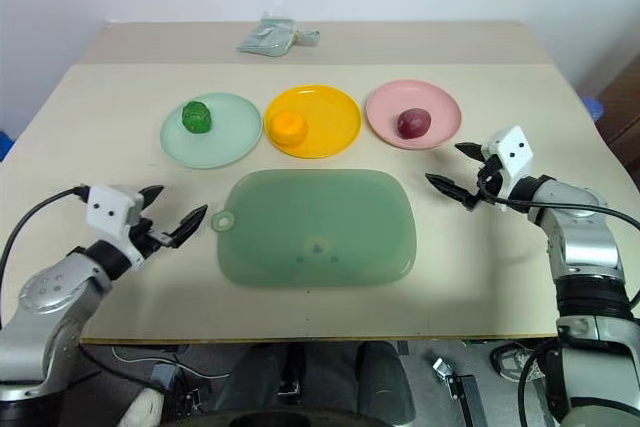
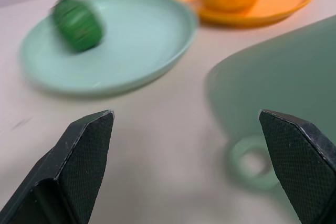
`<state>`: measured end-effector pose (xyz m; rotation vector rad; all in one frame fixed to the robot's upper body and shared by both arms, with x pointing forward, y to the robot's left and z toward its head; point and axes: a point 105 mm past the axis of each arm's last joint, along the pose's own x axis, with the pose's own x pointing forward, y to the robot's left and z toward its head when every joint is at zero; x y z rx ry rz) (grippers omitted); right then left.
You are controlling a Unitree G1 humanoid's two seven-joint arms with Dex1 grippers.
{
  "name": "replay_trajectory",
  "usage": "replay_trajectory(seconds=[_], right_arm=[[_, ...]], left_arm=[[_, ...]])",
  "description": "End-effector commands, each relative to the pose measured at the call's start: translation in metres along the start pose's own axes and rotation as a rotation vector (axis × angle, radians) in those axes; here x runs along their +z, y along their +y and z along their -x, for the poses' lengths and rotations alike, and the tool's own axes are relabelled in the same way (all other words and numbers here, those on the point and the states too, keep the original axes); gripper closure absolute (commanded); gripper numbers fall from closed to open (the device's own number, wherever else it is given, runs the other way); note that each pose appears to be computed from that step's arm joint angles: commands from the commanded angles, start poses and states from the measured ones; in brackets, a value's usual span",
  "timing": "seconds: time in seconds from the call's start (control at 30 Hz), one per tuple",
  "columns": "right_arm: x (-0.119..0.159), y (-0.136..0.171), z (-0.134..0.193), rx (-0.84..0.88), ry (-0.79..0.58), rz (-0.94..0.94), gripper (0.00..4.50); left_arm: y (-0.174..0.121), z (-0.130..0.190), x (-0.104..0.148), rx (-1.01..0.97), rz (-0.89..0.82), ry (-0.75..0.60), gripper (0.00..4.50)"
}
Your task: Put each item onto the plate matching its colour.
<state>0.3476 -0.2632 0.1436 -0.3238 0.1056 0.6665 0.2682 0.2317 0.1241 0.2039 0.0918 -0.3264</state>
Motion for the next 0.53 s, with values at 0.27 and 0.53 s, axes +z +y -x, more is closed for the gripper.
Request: replay_trajectory(seconds=[0.27,0.53], right_arm=[[0.004,-0.017,0.003,-0.017,-0.025,-0.001,0.03],[-0.005,-0.019,0.002,-0.020,-0.034,-0.002,0.03]], left_arm=[[0.020,0.022,0.000,0.073,-0.034,-0.013,0.00],[0.021,0.028,-0.002,0.084,-0.039,-0.007,0.00]])
